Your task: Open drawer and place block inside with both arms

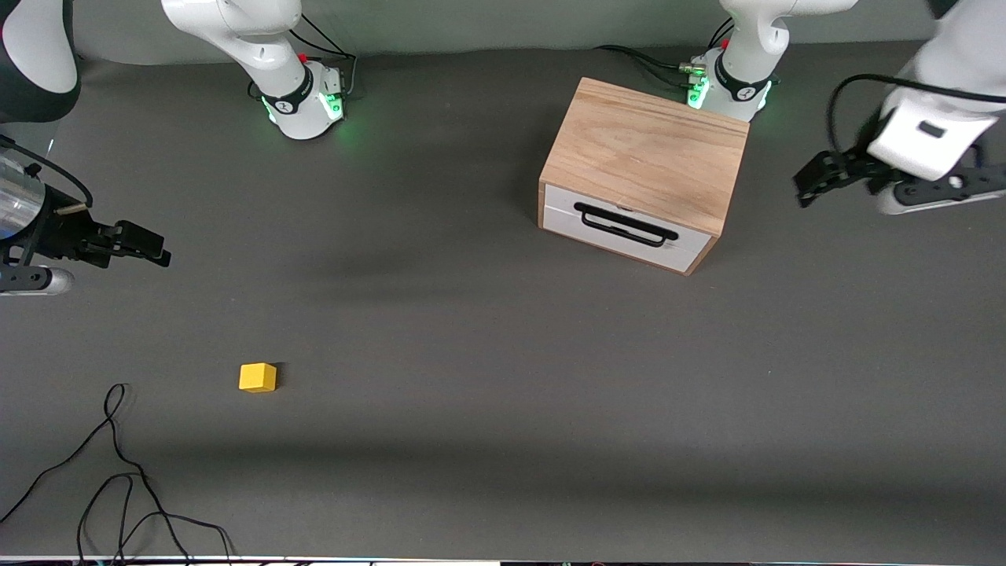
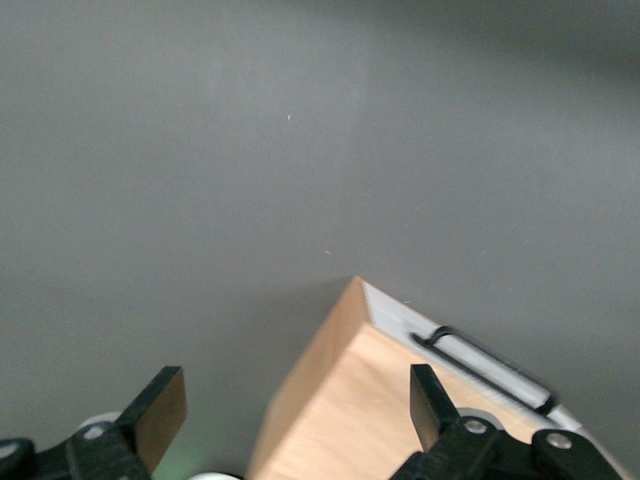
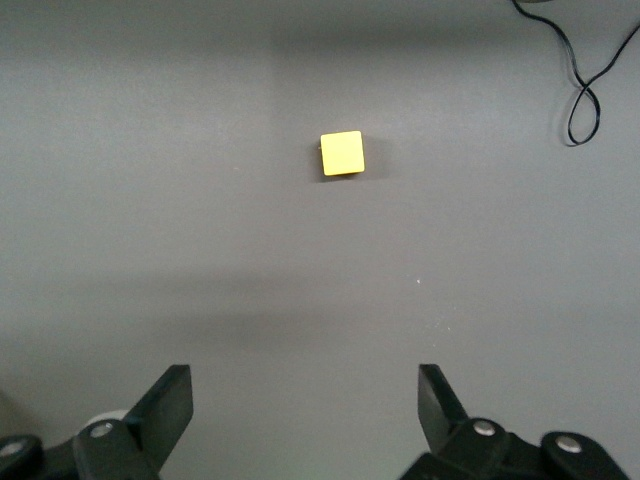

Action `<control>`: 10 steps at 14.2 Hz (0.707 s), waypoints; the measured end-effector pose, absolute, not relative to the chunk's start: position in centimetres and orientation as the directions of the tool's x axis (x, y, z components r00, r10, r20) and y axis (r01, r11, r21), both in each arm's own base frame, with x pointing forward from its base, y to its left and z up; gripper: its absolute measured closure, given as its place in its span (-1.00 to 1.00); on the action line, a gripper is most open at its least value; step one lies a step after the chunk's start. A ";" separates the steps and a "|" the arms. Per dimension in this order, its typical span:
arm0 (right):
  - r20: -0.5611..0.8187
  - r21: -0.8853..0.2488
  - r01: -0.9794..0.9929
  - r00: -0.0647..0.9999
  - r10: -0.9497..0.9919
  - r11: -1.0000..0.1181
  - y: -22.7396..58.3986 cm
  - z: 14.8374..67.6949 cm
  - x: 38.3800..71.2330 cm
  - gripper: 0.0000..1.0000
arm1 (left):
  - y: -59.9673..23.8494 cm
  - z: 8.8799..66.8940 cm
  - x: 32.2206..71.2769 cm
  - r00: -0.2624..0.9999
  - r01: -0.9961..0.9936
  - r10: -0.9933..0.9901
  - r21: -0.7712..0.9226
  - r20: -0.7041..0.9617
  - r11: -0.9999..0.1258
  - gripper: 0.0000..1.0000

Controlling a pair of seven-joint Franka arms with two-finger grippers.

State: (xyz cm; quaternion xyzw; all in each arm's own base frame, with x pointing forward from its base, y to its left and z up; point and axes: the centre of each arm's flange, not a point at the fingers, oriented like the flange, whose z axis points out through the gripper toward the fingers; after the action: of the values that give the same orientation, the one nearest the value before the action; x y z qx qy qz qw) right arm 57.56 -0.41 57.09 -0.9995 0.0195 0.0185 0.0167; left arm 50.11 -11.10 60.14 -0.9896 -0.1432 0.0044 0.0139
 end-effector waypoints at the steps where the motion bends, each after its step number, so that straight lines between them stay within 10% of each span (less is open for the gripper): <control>1: -0.037 -0.033 -0.039 0.999 -0.038 -0.999 -0.4 57.1 57.6 -1.00 | -12.6 59.3 50.2 0.930 0.368 0.368 -0.029 -0.016 -0.929 -1.00; 10: -0.023 -0.033 -0.040 0.999 -0.039 -0.999 -0.4 57.5 58.1 -1.00 | -23.1 44.0 54.1 0.651 0.739 0.742 -0.090 -0.163 -0.668 -1.00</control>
State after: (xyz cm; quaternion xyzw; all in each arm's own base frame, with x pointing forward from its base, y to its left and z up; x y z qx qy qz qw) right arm 58.13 -0.44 57.45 -0.9996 0.0196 0.0110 0.0167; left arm 54.07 -23.06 44.00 -0.9085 -0.4074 0.0930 0.0076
